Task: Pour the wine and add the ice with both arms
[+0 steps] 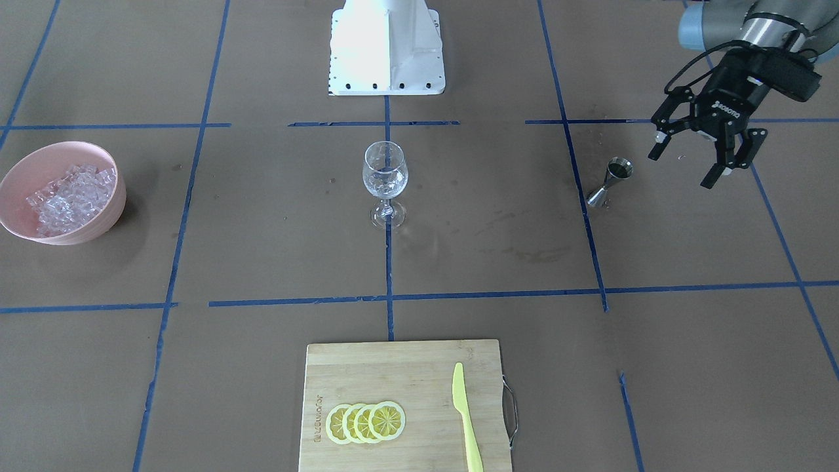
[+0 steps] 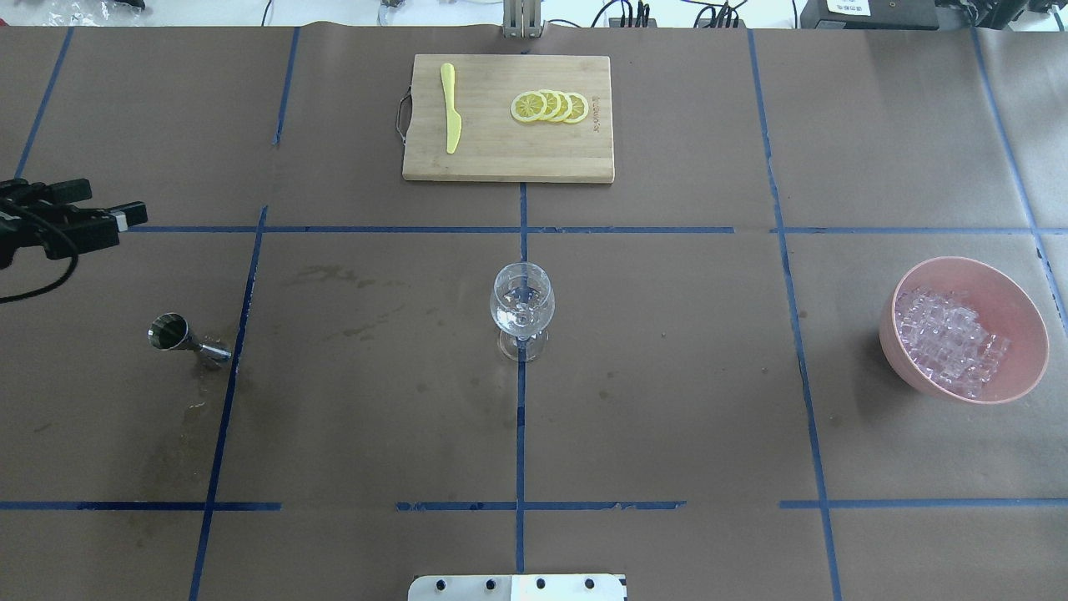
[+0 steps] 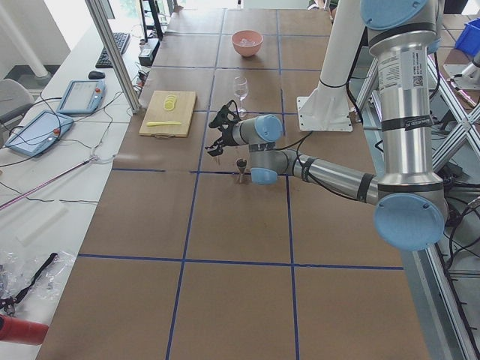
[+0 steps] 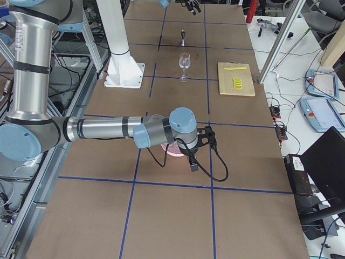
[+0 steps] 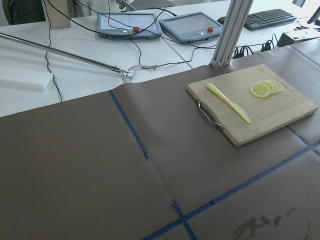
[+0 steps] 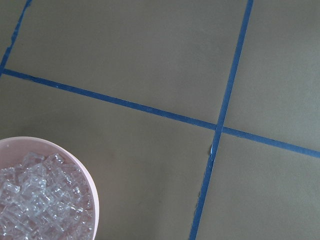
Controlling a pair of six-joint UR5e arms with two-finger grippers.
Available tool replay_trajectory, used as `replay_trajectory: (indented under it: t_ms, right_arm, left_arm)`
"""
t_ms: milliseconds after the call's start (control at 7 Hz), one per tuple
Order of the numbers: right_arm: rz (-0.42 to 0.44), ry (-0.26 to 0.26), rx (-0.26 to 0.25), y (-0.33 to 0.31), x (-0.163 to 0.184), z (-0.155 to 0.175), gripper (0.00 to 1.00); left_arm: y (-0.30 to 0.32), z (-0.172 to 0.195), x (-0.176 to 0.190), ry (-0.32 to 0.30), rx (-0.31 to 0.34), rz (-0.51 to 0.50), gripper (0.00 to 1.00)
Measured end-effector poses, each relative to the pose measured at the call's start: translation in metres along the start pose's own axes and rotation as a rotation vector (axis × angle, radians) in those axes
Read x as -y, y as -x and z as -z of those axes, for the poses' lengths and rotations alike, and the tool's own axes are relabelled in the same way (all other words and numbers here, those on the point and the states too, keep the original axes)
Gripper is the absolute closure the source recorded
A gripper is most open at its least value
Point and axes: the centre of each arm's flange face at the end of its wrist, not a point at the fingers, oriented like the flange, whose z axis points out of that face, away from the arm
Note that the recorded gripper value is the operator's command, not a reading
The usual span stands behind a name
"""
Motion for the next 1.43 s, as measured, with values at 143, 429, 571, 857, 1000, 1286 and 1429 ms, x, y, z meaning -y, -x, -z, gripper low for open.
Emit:
replay_trajectory:
  t_ms: [143, 429, 571, 857, 1000, 1286, 1429]
  right_arm:
    - [0.000, 0.000, 0.000, 0.000, 0.000, 0.000, 0.00]
    - [-0.001, 0.000, 0.000, 0.000, 0.000, 0.000, 0.00]
    - [-0.002, 0.000, 0.000, -0.001, 0.000, 0.000, 0.00]
    - [-0.004, 0.002, 0.000, -0.001, -0.001, -0.001, 0.00]
    - [-0.005, 0.003, 0.000, -0.001, -0.001, -0.001, 0.00]
    - [-0.006, 0.003, 0.000, -0.002, -0.001, -0.001, 0.00]
    - [-0.005, 0.002, 0.000, -0.002, -0.001, -0.001, 0.00]
  left_arm:
    - [-0.017, -0.010, -0.025, -0.046, 0.050, 0.015, 0.00]
    - [-0.031, -0.013, -0.065, -0.104, 0.136, 0.001, 0.00]
    - [-0.043, -0.015, -0.086, -0.132, 0.166, -0.007, 0.00]
    - [-0.067, -0.017, -0.131, -0.191, 0.218, -0.012, 0.00]
    - [-0.067, -0.019, -0.150, -0.213, 0.247, -0.014, 0.00]
    - [-0.059, -0.022, -0.173, -0.248, 0.293, -0.011, 0.00]
    - [-0.052, -0.025, -0.181, -0.254, 0.309, -0.005, 0.00]
